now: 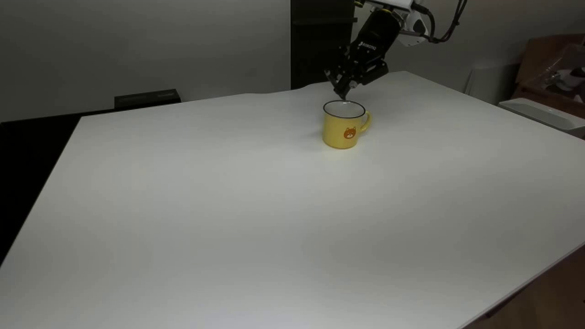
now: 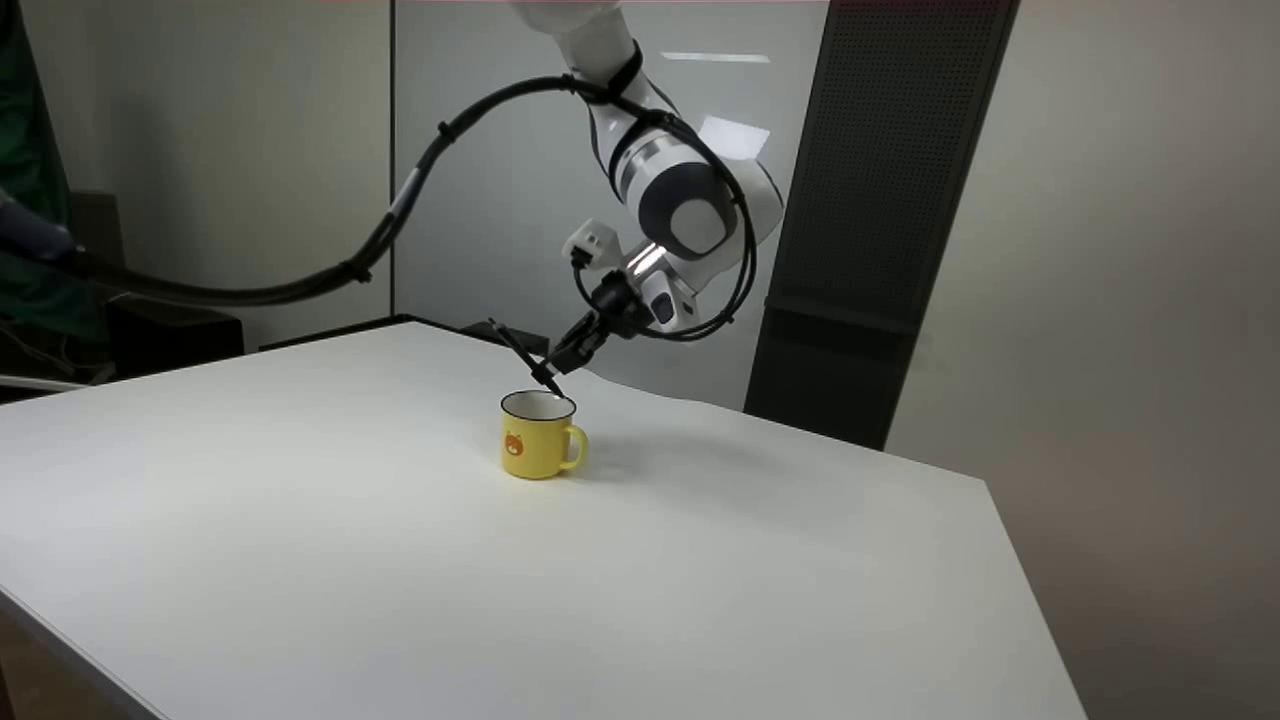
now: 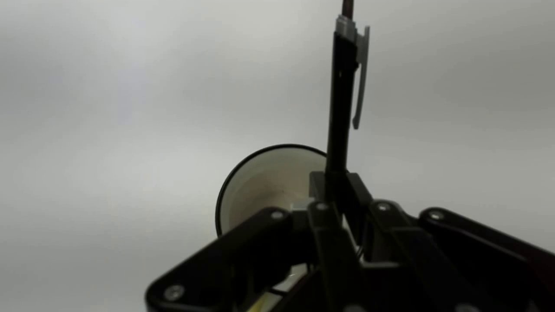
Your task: Put the pen in the cup
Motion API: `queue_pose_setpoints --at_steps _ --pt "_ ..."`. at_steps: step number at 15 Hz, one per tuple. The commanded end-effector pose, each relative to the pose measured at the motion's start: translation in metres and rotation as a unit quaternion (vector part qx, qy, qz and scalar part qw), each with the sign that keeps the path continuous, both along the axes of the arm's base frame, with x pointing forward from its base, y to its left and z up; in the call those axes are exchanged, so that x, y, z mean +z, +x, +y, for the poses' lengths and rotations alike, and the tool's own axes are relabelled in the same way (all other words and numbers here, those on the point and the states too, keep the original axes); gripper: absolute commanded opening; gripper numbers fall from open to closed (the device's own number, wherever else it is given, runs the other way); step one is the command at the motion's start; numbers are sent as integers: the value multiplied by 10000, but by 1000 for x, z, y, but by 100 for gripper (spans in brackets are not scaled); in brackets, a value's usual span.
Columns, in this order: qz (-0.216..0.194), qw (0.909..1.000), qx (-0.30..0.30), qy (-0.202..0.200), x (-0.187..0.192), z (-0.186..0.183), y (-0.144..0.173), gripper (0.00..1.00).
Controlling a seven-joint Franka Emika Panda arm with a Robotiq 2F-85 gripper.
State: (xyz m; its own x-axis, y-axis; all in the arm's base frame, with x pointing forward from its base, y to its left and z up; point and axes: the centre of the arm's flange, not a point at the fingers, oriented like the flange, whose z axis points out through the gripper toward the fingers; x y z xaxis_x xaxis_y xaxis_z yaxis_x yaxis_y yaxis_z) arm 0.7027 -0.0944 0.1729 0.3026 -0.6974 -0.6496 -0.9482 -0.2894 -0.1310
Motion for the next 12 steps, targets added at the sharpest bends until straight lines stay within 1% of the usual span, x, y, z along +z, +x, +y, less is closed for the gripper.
queue_pose_setpoints --at_steps 1,12 --pt "110 9997 -199 -3 -1 -1 12 3" --pt "420 9985 -348 7 -22 -10 3 3"
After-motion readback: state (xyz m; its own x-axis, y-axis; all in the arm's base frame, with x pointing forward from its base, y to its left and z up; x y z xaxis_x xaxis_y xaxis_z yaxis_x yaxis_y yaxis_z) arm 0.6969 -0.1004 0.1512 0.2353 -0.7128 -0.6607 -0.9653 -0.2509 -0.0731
